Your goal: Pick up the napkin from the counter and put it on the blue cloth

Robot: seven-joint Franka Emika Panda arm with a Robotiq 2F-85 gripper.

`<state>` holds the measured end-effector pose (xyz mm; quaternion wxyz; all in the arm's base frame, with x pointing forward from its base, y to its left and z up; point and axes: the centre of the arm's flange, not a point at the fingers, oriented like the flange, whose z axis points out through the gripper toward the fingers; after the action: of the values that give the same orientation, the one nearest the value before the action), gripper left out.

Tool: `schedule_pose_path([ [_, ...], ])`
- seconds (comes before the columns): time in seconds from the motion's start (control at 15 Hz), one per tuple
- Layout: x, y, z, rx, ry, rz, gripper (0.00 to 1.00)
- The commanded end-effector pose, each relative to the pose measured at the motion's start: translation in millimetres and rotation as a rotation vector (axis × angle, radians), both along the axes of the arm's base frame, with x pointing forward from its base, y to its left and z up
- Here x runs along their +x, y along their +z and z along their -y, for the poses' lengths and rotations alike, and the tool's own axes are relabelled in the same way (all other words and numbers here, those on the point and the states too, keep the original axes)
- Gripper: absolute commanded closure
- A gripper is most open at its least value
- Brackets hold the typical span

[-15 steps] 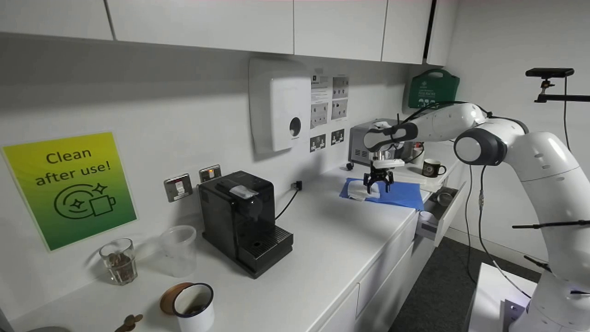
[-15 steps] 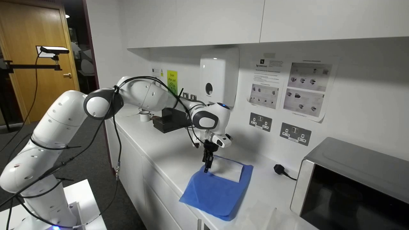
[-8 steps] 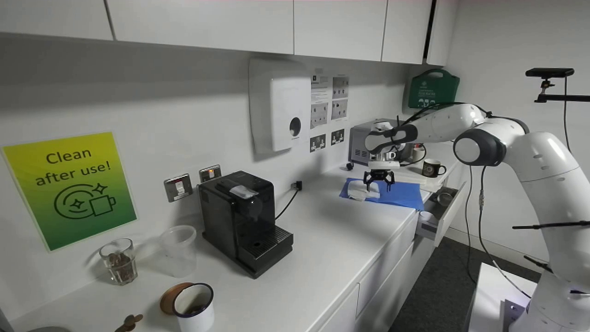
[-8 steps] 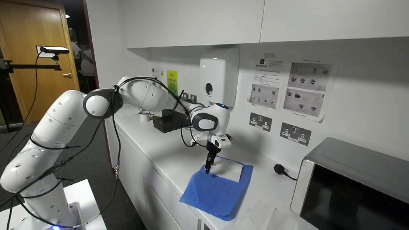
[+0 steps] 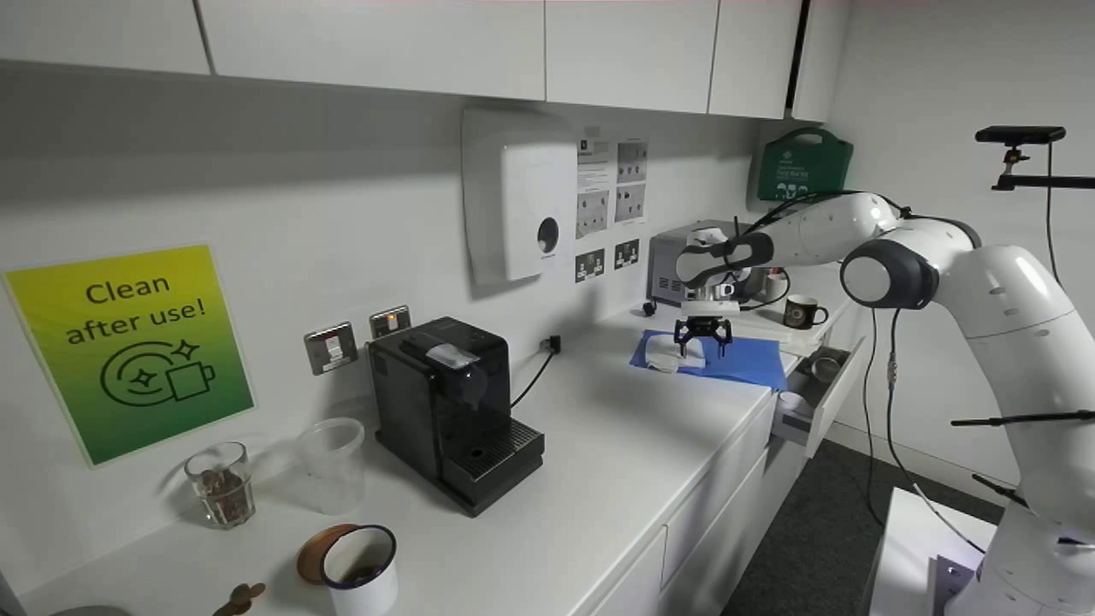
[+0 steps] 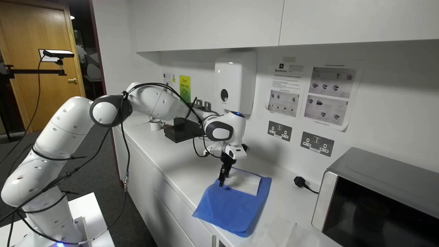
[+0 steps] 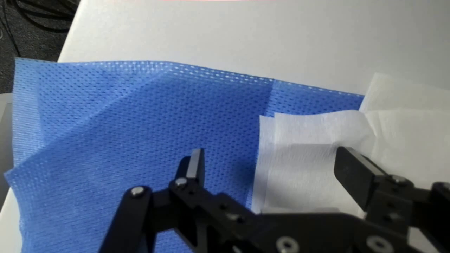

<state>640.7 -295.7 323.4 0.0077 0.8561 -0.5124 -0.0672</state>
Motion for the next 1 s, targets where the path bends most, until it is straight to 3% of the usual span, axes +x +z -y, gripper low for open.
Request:
schedule_pose_path([
  [0.0, 0, 0, 0, 0.0, 0.0, 0.0, 0.0],
  [0.4, 0, 0, 0, 0.0, 0.0, 0.0, 0.0],
  [0.93, -15, -3, 25, 0.059, -0.082, 0.09, 0.0],
])
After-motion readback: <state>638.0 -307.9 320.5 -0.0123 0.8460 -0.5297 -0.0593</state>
